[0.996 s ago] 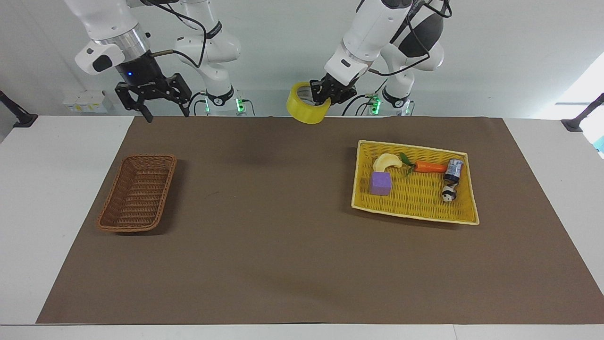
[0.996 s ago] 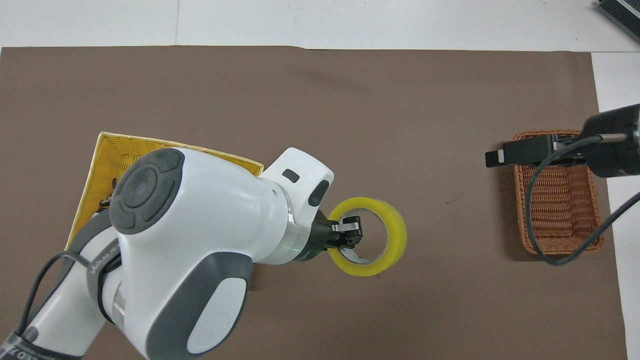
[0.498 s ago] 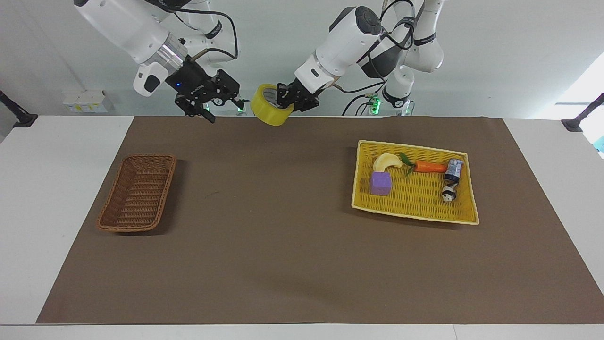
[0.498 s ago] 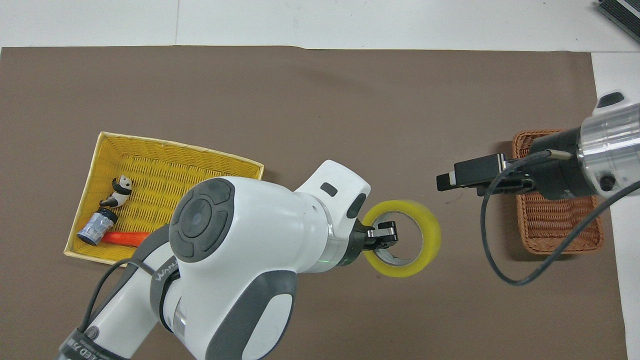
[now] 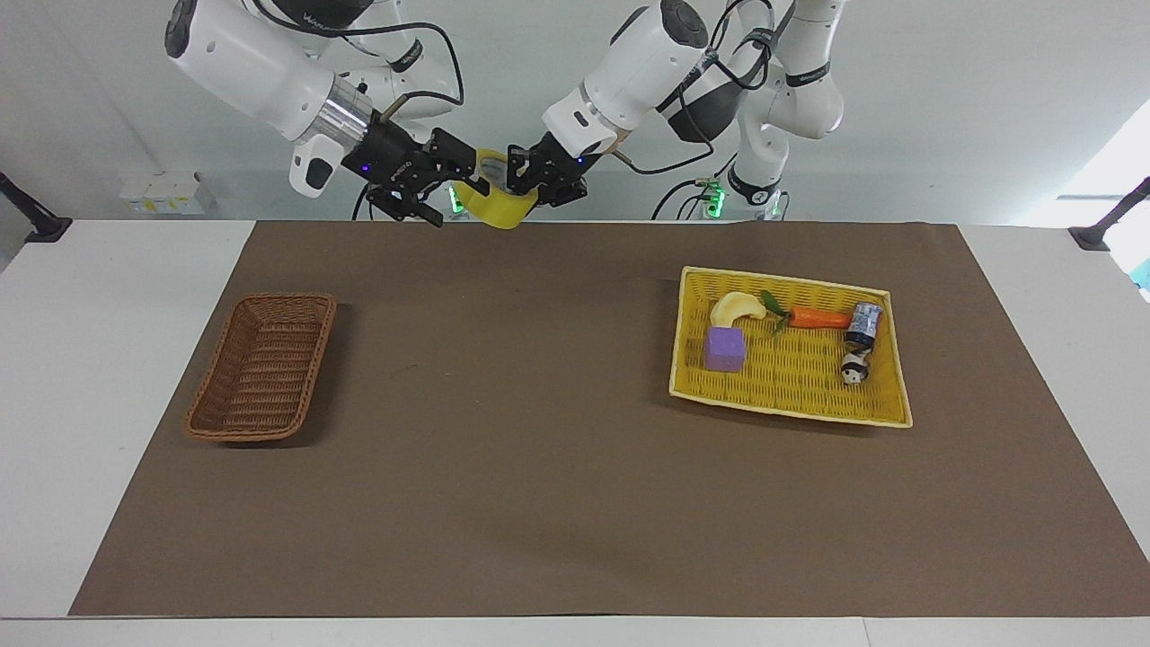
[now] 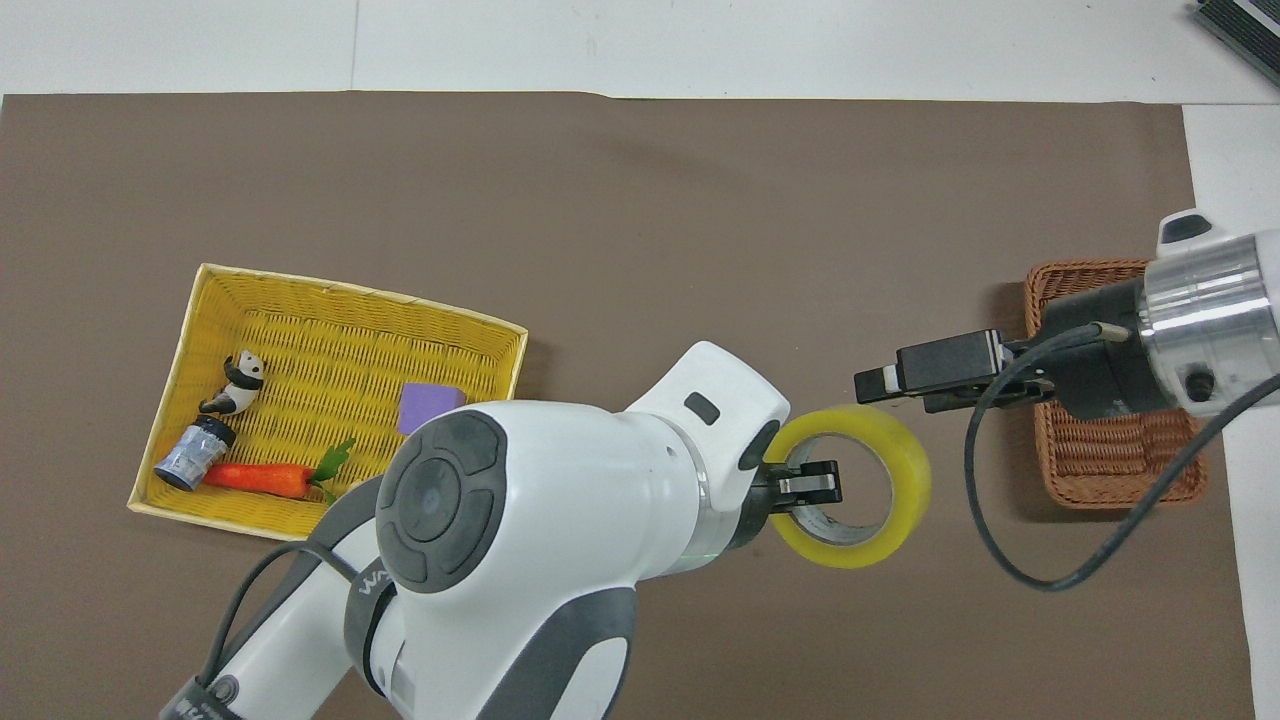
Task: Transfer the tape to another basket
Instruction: 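Hold the tape out with the left gripper while the right gripper reaches it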
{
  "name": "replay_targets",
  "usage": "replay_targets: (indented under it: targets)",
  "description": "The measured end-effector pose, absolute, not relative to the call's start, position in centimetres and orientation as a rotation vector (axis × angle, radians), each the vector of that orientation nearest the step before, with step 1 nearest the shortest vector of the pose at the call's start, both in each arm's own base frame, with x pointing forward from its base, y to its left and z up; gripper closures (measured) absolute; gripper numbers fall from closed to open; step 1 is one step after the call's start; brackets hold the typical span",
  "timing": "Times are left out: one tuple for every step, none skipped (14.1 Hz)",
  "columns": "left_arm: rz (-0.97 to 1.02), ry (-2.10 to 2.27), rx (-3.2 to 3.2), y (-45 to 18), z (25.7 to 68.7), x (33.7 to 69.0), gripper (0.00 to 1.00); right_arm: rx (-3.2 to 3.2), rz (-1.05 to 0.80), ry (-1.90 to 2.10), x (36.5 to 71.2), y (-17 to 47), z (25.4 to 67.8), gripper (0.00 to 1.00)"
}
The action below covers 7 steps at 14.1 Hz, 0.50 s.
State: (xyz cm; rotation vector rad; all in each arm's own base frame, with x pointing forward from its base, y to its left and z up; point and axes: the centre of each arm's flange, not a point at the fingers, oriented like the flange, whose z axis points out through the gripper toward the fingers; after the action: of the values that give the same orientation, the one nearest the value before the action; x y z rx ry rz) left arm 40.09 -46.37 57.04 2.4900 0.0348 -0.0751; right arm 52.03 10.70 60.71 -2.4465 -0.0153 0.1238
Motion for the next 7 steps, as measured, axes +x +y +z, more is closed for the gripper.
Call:
replay_targets:
  targets:
    - [-0.064, 0.029, 2.486, -46.6, 56.9, 40.1, 0.77, -2.446, 0.117, -0.039, 51.9, 10.7, 60.6, 0.0]
    - [-0.053, 0.028, 2.482, -46.9, 56.6, 40.2, 0.77, -2.446, 0.108, -0.066, 51.8, 10.6, 60.6, 0.0]
    - [-0.044, 0.029, 2.478, -47.2, 56.4, 40.2, 0.77, -2.448, 0.1, -0.091, 51.8, 10.5, 60.5, 0.0]
    - [-0.037, 0.03, 2.475, -47.5, 56.1, 40.2, 0.77, -2.455, 0.092, -0.118, 51.7, 10.3, 60.4, 0.0]
    - [-0.028, 0.037, 2.469, -47.7, 56.0, 40.2, 0.77, -2.465, 0.085, -0.143, 51.7, 10.2, 60.2, 0.0]
    - [-0.021, 0.06, 2.461, -47.8, 56.0, 40.4, 0.77, -2.473, 0.08, -0.162, 51.7, 10.1, 60.1, 0.0]
    - [-0.018, 0.094, 2.452, -47.8, 56.1, 40.6, 0.77, -2.481, 0.078, -0.174, 51.7, 10.0, 60.0, 0.0]
